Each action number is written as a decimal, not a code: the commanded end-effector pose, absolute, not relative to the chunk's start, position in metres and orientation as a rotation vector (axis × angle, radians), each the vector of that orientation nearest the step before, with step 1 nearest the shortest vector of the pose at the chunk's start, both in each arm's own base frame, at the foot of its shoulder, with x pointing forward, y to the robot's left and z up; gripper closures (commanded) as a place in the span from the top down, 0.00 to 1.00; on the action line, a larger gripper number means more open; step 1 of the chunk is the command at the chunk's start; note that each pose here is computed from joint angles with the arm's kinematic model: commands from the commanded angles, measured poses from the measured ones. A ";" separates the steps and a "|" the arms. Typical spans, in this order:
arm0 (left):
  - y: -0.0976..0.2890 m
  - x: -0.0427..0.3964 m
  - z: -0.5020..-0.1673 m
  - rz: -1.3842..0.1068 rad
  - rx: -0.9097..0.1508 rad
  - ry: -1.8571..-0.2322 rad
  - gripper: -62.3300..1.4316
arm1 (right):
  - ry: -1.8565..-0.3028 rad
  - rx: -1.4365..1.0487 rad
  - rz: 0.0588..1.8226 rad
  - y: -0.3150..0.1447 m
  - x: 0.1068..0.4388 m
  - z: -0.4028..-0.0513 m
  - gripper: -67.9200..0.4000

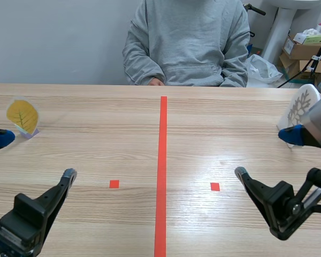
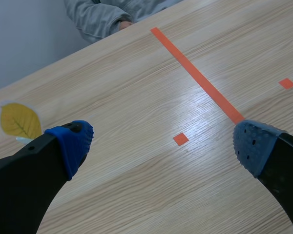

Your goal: Do the leaf sorting experiment

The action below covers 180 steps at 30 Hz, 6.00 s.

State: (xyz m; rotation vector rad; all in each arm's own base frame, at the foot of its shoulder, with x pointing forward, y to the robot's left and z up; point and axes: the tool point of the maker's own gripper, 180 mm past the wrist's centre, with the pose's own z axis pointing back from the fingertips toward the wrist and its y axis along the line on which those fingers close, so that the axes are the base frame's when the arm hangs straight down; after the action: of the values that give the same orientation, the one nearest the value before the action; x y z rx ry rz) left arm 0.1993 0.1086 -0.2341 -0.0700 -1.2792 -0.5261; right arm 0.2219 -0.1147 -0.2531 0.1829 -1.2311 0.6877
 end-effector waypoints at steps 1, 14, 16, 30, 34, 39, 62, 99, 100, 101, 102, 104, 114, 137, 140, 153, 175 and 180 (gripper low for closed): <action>0.106 0.201 -0.226 -0.532 -0.075 -1.308 0.98 | -1.241 0.168 0.680 -0.121 0.224 -0.246 0.82; 0.106 0.201 -0.226 -0.532 -0.076 -1.312 0.98 | -1.253 0.185 0.662 -0.119 0.219 -0.235 0.82; 0.106 0.201 -0.226 -0.532 -0.076 -1.312 0.98 | -1.255 0.186 0.663 -0.119 0.220 -0.235 0.82; 0.105 0.202 -0.225 -0.532 -0.078 -1.315 0.98 | -1.255 0.181 0.669 -0.119 0.219 -0.235 0.82; 0.105 0.202 -0.225 -0.532 -0.078 -1.315 0.98 | -1.255 0.180 0.669 -0.119 0.219 -0.235 0.82; 0.105 0.202 -0.225 -0.533 -0.077 -1.315 0.98 | -1.255 0.180 0.669 -0.119 0.219 -0.235 0.82; 0.106 0.202 -0.226 -0.532 -0.076 -1.312 0.98 | -1.206 0.162 0.669 -0.123 0.218 -0.243 0.82; 0.106 0.201 -0.226 -0.532 -0.076 -1.312 0.98 | -1.206 0.162 0.669 -0.123 0.218 -0.243 0.82; 0.106 0.201 -0.226 -0.532 -0.075 -1.308 0.98 | -1.206 0.162 0.669 -0.123 0.218 -0.243 0.82; 0.106 0.201 -0.228 -0.531 -0.073 -1.299 0.98 | -1.206 0.162 0.669 -0.123 0.218 -0.243 0.82; 0.107 0.201 -0.230 -0.532 -0.069 -1.288 0.98 | -1.206 0.162 0.669 -0.123 0.218 -0.243 0.82; 0.109 0.202 -0.234 -0.536 -0.059 -1.257 0.98 | -1.206 0.162 0.669 -0.123 0.218 -0.243 0.82; 0.097 0.209 -0.280 -0.695 -0.183 -1.132 0.98 | -1.205 0.162 0.669 -0.123 0.218 -0.243 0.82; 0.013 0.312 -0.377 -0.932 -0.433 -1.012 0.98 | -1.202 0.161 0.669 -0.123 0.218 -0.244 0.82; -0.006 0.319 -0.372 -0.926 -0.464 -1.029 0.98 | -1.202 0.161 0.669 -0.123 0.218 -0.244 0.82; -0.043 0.333 -0.363 -0.869 -0.516 -1.071 0.98 | -1.202 0.161 0.669 -0.123 0.218 -0.244 0.82; -0.045 0.336 -0.360 -0.852 -0.516 -1.098 0.22 | -1.202 0.161 0.669 -0.123 0.218 -0.244 0.82; -0.045 0.336 -0.360 -0.849 -0.518 -1.098 0.08 | -1.202 0.161 0.669 -0.123 0.218 -0.244 0.82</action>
State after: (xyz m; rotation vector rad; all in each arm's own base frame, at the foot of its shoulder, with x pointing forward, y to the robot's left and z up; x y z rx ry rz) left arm 0.3306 -0.0412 -0.3707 -0.5027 -1.0582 -0.8675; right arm 0.2143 -0.1219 -0.2475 0.1661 -1.1857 0.6698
